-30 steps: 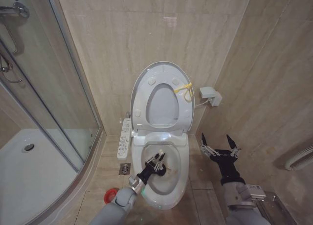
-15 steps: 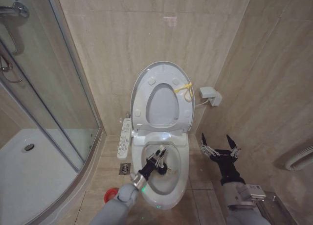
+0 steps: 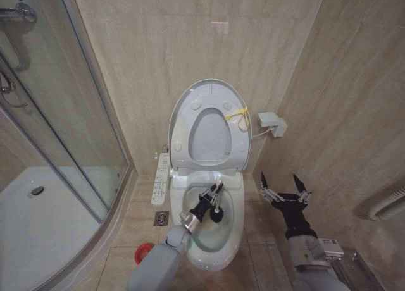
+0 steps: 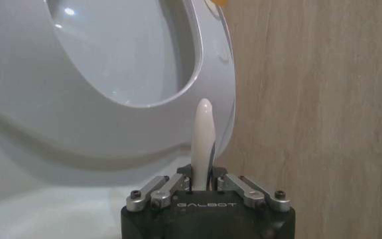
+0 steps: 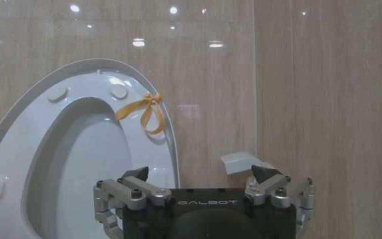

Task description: Open the toilet lid, clean the toilet bowl with a toilet brush, close the toilet lid, and flush.

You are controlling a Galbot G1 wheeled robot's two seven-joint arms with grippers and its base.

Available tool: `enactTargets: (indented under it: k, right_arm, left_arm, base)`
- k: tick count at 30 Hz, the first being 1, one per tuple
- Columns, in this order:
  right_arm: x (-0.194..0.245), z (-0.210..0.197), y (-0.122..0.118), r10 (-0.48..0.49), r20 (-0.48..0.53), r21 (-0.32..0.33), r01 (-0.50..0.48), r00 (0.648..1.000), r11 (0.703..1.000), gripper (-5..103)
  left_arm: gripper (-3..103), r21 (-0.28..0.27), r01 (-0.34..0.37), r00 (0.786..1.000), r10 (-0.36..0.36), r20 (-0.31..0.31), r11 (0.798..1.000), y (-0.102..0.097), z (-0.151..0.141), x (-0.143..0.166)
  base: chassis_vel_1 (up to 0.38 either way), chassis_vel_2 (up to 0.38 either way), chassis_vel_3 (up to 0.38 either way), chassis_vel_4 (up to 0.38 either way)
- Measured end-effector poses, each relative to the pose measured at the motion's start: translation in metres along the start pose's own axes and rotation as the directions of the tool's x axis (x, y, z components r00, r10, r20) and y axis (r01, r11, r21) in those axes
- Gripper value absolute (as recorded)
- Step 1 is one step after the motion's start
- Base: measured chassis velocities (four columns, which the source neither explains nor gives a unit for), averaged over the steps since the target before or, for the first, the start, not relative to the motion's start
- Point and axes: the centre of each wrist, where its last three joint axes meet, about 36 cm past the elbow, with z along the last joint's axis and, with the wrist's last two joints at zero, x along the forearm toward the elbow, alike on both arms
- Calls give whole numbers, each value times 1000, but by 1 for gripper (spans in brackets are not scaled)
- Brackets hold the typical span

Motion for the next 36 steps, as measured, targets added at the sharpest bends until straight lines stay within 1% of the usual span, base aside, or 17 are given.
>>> enactTargets:
  k: [3,4,7,10,13,15,18,19,22,23,27,32,35,36]
  right_arm:
    - [0,0,0,0,0,0,0,1000,1000,100]
    - [0,0,0,0,0,0,0,1000,1000,100]
    - [0,0,0,0,0,0,0,1000,1000,100]
    - [0,0,0,0,0,0,0,1000,1000,100]
    - [0,0,0,0,0,0,0,1000,1000,100]
    - [0,0,0,0,0,0,0,1000,1000,100]
    - [0,0,0,0,0,0,0,1000,1000,100]
    - [0,0,0,0,0,0,0,1000,1000,100]
    - [0,0,0,0,0,0,0,1000,1000,100]
    - [0,0,0,0,0,0,0,1000,1000,100]
    - [0,0,0,0,0,0,0,1000,1000,100]
    - [0,0,0,0,0,0,0,1000,1000,100]
    - [0,0,0,0,0,0,0,1000,1000,100]
    - [0,0,0,0,0,0,0,1000,1000,100]
  left_arm:
    - [18,0,-6,999,6,-37,1000,-3,14,14]
    - [18,0,-6,999,6,-37,1000,-3,14,14]
    - [18,-21,-11,998,10,-66,1000,5,18,23]
    - [18,-39,-9,997,6,-72,999,15,15,24]
    - [18,-58,-8,998,4,-65,998,25,8,19]
    - [18,-60,-8,998,5,-61,998,26,6,16]
    - [18,-55,-17,999,15,-29,998,20,-3,2]
    - [18,-55,-17,999,15,-29,998,20,-3,2]
    - [18,-41,-29,1000,29,-4,999,10,-7,-6]
    - [18,-41,-29,1000,29,-4,999,10,-7,-6]
    - [18,-26,-42,999,42,11,999,-1,-8,-11]
    - [18,-18,-40,999,40,12,999,-3,-7,-11]
    - [18,-24,-27,999,27,-32,999,2,5,1]
    - [18,-24,-27,999,27,-32,999,2,5,1]
  base:
    - [0,0,0,0]
    - [0,0,0,0]
    - [0,0,0,0]
    - [0,0,0,0]
    - [0,0,0,0]
    - [0,0,0,0]
    - [0,0,0,0]
    - [0,0,0,0]
    - [0,0,0,0]
    - [0,0,0,0]
    - [0,0,0,0]
    - [0,0,0,0]
    - [0,0,0,0]
    - [0,0,0,0]
